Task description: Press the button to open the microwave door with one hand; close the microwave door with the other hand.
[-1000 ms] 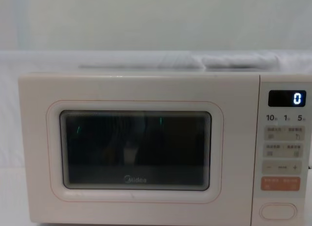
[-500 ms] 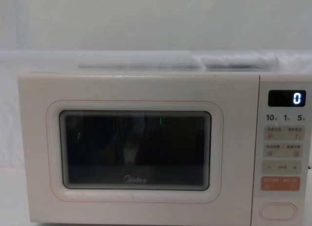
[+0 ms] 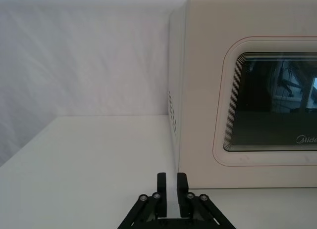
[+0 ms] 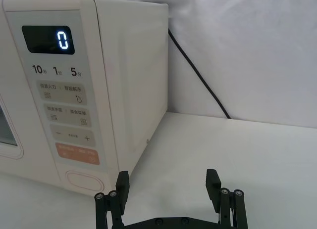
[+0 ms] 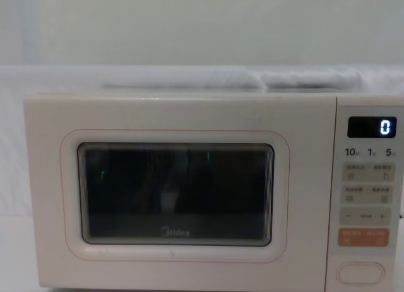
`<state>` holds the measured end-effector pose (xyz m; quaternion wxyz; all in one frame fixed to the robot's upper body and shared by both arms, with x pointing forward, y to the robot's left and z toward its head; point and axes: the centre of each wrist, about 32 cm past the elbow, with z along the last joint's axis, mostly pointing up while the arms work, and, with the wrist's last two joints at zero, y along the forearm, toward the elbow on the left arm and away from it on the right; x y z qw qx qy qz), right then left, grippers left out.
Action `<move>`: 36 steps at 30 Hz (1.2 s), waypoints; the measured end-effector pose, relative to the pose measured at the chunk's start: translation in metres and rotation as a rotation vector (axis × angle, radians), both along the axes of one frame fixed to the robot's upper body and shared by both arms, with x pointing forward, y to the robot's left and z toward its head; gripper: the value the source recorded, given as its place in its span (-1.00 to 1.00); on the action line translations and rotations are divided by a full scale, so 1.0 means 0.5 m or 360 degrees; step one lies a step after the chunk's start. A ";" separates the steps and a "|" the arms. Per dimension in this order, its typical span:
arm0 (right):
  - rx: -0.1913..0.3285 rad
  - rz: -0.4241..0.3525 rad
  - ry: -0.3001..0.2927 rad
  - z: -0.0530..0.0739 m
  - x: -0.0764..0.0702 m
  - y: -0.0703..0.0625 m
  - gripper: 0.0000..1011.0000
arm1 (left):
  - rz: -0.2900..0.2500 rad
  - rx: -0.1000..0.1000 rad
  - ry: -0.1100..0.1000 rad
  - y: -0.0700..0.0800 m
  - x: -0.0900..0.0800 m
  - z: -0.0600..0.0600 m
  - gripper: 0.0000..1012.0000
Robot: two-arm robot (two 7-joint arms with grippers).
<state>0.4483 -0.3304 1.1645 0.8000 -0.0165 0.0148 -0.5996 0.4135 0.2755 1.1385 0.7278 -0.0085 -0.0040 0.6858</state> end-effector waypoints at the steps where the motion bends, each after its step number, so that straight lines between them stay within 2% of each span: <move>1: 0.0000 0.0000 0.0000 0.000 0.000 0.000 0.98 | 0.0000 -0.0001 0.0000 0.000 0.000 0.000 -0.68; 4: 0.0000 0.0000 0.0000 0.000 0.000 0.000 0.98 | 0.0000 -0.0002 -0.0001 0.000 0.000 0.000 -0.55; 7: 0.0000 0.0000 0.0000 0.000 0.000 0.000 0.98 | 0.0000 -0.0003 -0.0001 0.000 0.000 0.000 -0.34; 8: 0.0000 0.0000 0.0000 0.000 0.000 0.000 0.98 | 0.0000 -0.0003 -0.0002 0.000 0.000 0.000 -0.22; 10: 0.0000 0.0000 0.0000 0.000 0.000 0.000 0.98 | 0.0000 -0.0004 -0.0002 0.000 -0.001 0.000 -0.15; 15: 0.0000 0.0000 0.0000 0.000 0.000 0.000 0.98 | 0.0000 -0.0005 -0.0002 0.000 -0.001 0.000 0.22; 18: 0.0000 0.0000 0.0000 0.000 0.000 0.000 0.98 | 0.0000 -0.0005 -0.0002 0.000 -0.001 0.000 0.36; 20: 0.0000 0.0000 0.0000 0.000 0.000 0.000 0.98 | 0.0000 -0.0006 -0.0002 0.000 -0.001 0.000 0.53; 21: 0.0000 0.0000 0.0000 0.000 0.000 0.000 0.98 | 0.0000 -0.0006 -0.0002 0.000 -0.001 0.000 0.53; 26: 0.0000 0.0000 0.0000 0.000 0.000 0.000 0.98 | 0.0000 -0.0007 -0.0002 0.000 -0.001 0.000 0.87; 30: 0.0000 0.0000 0.0000 0.000 0.000 0.000 0.98 | 0.0000 -0.0007 -0.0002 0.000 -0.001 0.000 0.98; 36: 0.0000 0.0000 0.0000 0.000 0.000 0.000 0.98 | 0.0000 -0.0007 -0.0002 0.000 -0.001 0.000 0.98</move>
